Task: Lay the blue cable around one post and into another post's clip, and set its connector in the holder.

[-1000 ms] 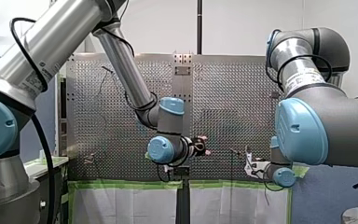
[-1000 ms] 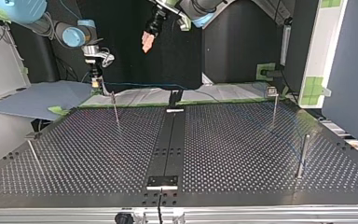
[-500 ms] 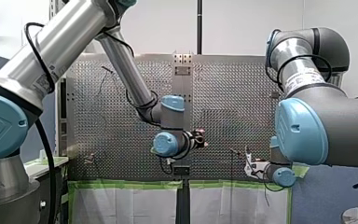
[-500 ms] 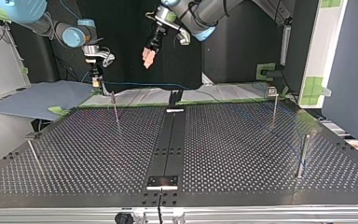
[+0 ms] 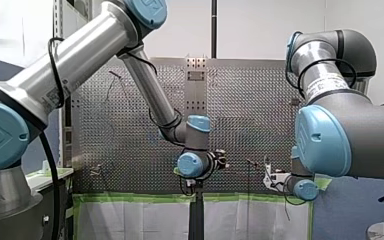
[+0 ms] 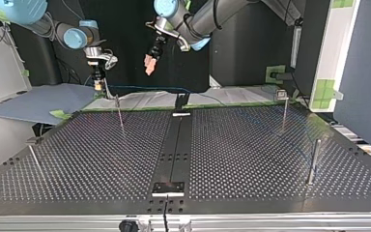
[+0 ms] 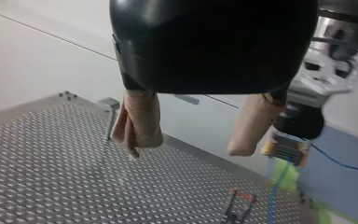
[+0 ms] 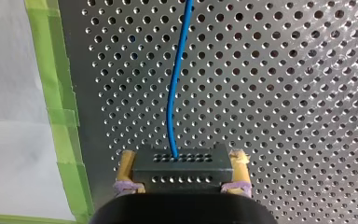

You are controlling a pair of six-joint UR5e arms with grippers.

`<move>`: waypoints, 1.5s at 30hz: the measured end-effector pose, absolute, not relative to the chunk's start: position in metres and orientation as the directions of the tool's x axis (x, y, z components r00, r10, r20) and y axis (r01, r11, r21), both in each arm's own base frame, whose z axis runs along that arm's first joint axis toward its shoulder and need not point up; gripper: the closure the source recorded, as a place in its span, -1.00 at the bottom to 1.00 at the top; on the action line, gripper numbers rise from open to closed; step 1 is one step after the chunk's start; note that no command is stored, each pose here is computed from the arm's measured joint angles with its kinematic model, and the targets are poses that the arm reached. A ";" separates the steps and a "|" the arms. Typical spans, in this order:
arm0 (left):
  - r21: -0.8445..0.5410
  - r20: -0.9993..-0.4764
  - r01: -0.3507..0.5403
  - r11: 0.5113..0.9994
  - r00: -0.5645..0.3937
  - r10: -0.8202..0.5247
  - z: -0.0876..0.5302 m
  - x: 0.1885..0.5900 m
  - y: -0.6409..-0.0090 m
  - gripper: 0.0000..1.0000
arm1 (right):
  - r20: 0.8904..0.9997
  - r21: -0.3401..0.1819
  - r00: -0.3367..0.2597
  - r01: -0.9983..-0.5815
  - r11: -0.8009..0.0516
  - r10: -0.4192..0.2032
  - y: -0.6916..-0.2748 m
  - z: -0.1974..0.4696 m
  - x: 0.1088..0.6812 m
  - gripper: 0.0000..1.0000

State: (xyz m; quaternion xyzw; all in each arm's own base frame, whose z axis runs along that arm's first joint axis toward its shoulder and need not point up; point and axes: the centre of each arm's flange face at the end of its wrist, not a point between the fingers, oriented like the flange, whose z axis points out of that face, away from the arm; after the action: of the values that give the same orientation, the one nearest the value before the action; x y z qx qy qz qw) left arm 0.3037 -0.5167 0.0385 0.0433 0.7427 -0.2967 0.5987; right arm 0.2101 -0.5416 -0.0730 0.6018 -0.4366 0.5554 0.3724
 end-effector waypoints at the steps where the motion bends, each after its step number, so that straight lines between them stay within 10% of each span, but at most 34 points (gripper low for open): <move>1: -0.386 -0.915 0.417 0.823 -0.284 -0.286 0.036 0.304 -0.518 -1.00 | 0.994 -0.036 0.002 -0.939 -0.341 -0.111 -0.542 -0.073 0.210 1.00; 23: -0.303 -0.930 0.364 0.881 -0.315 -0.189 -0.036 0.341 -0.543 -1.00 | 0.993 -0.036 0.004 -0.941 -0.336 -0.119 -0.542 -0.073 0.208 1.00; 45: -0.145 -0.987 0.296 0.944 -0.108 -0.118 -0.060 0.365 -0.598 -1.00 | 0.990 -0.037 0.012 -0.939 -0.341 -0.140 -0.539 -0.076 0.210 1.00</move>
State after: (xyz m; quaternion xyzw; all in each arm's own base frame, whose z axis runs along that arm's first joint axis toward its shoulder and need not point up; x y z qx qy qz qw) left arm 0.3646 -0.5984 -0.0600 0.0612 0.7278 -0.1558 0.6651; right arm 0.2101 -0.5388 -0.0755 0.6101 -0.4424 0.5463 0.3655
